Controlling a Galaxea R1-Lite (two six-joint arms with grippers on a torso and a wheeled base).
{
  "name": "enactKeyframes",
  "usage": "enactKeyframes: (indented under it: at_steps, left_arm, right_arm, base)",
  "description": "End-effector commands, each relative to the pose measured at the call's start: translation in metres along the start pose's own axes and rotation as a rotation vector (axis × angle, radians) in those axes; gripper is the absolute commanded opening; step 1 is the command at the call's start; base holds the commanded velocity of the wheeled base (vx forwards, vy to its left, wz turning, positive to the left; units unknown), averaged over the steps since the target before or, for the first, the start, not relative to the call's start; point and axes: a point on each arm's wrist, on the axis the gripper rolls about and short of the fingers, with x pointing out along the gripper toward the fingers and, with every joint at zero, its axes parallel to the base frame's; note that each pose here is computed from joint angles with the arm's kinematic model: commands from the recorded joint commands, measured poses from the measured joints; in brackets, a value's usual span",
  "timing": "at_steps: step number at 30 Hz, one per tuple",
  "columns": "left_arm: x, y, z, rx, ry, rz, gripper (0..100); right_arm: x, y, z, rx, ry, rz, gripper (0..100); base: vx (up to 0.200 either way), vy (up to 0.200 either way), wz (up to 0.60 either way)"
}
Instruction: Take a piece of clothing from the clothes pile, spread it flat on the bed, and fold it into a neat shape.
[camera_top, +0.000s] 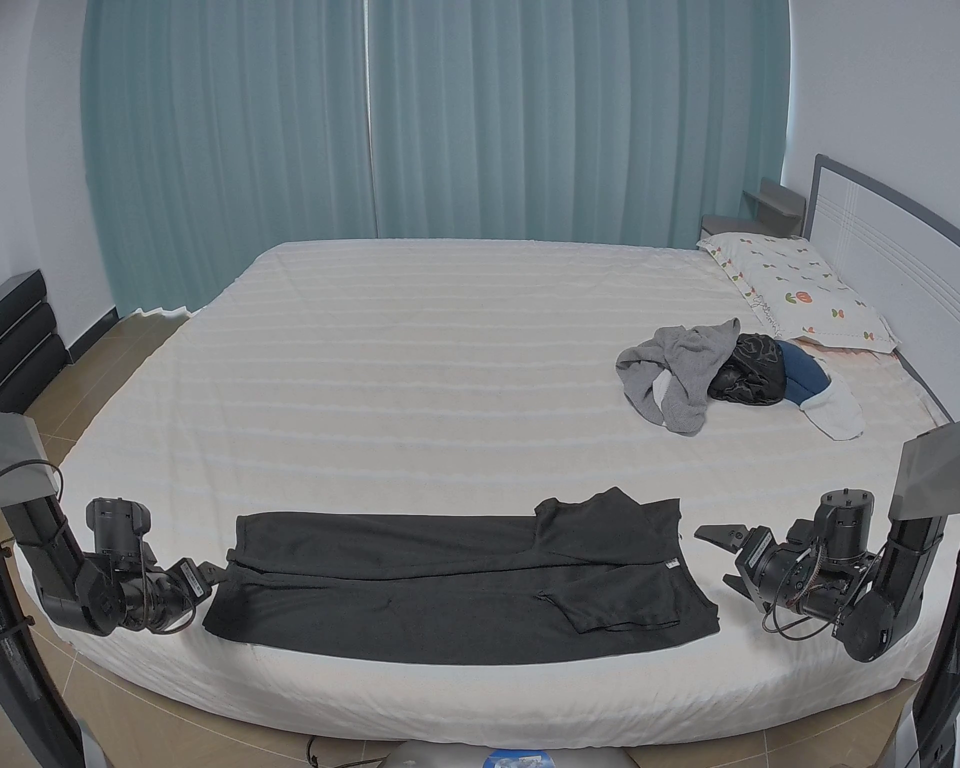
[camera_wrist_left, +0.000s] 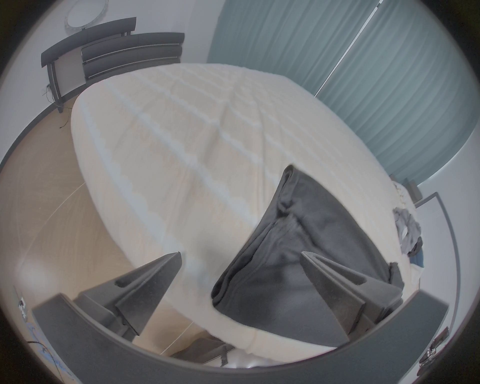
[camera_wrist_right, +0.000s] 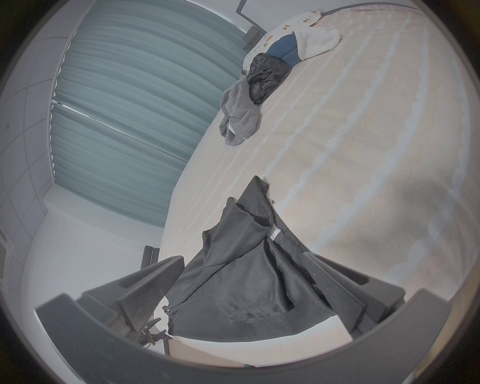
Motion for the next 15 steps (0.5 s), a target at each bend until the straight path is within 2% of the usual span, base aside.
enactKeyframes:
  at_steps: [1, 4, 9, 14, 15]
  left_arm:
    - [0.000, -0.009, 0.012, 0.008, -0.033, -0.055, 100]
    - [0.004, -0.018, 0.017, 0.028, -0.040, -0.097, 100]
    - [0.013, -0.032, 0.011, 0.075, -0.011, -0.138, 100]
    - [0.025, -0.033, 0.004, 0.195, 0.017, -0.137, 100]
    - [0.025, -0.033, 0.004, 0.195, 0.017, -0.137, 100]
  right_arm:
    - [-0.001, 0.000, 0.000, 0.001, 0.001, -0.001, 100]
    - [-0.001, 0.000, 0.000, 0.000, 0.001, -0.001, 100]
    - [0.000, -0.001, 0.000, 0.001, 0.002, -0.004, 100]
    - [0.000, -0.001, 0.000, 0.001, 0.002, -0.004, 100]
    - [0.000, -0.001, 0.000, 0.001, 0.002, -0.004, 100]
  base:
    - [0.000, 0.000, 0.00]
    - [0.000, 0.000, 0.00]
    - [0.000, 0.000, 0.00]
    - [0.000, 0.000, 0.00]
    - [0.000, 0.000, 0.00]
